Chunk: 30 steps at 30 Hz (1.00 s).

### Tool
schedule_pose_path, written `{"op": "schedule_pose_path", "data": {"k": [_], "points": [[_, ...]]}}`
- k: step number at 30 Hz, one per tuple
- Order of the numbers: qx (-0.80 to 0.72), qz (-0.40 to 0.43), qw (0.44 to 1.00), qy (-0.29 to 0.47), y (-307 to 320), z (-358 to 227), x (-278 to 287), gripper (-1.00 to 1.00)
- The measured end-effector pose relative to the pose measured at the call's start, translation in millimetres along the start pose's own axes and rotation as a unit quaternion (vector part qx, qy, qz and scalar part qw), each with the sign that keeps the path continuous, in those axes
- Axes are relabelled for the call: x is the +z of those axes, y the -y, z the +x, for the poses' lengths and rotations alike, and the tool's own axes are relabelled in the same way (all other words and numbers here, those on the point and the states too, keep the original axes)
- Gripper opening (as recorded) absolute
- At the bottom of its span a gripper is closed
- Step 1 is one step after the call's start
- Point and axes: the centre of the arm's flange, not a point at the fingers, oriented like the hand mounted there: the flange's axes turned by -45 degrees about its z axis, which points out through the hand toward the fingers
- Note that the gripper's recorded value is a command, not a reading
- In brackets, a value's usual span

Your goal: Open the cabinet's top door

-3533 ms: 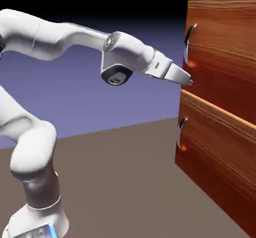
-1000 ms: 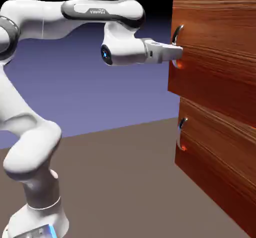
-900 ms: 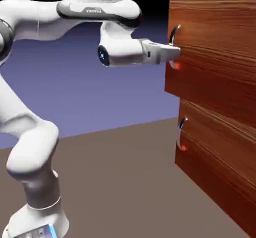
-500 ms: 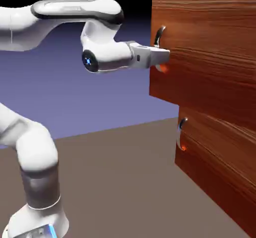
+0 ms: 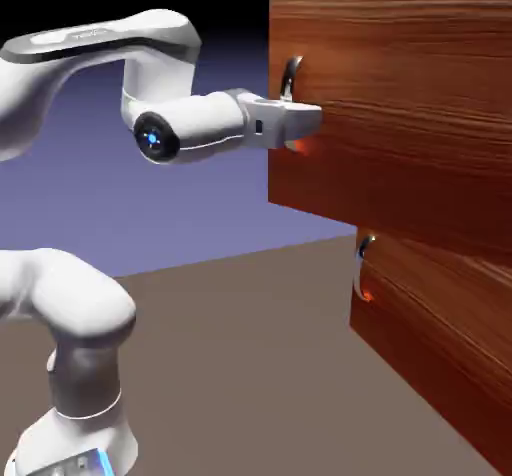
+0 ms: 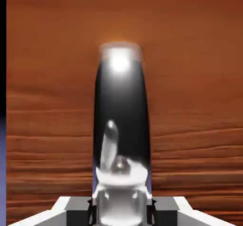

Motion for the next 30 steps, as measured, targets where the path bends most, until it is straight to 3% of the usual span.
{"op": "schedule_pose_path", "data": {"k": [17,30], "points": [[0.001,0.125,0.992,0.000,-51,0,-112,-1.00],[0.001,0.263,0.965,0.000,-140,-1,-219,-1.00]]}}
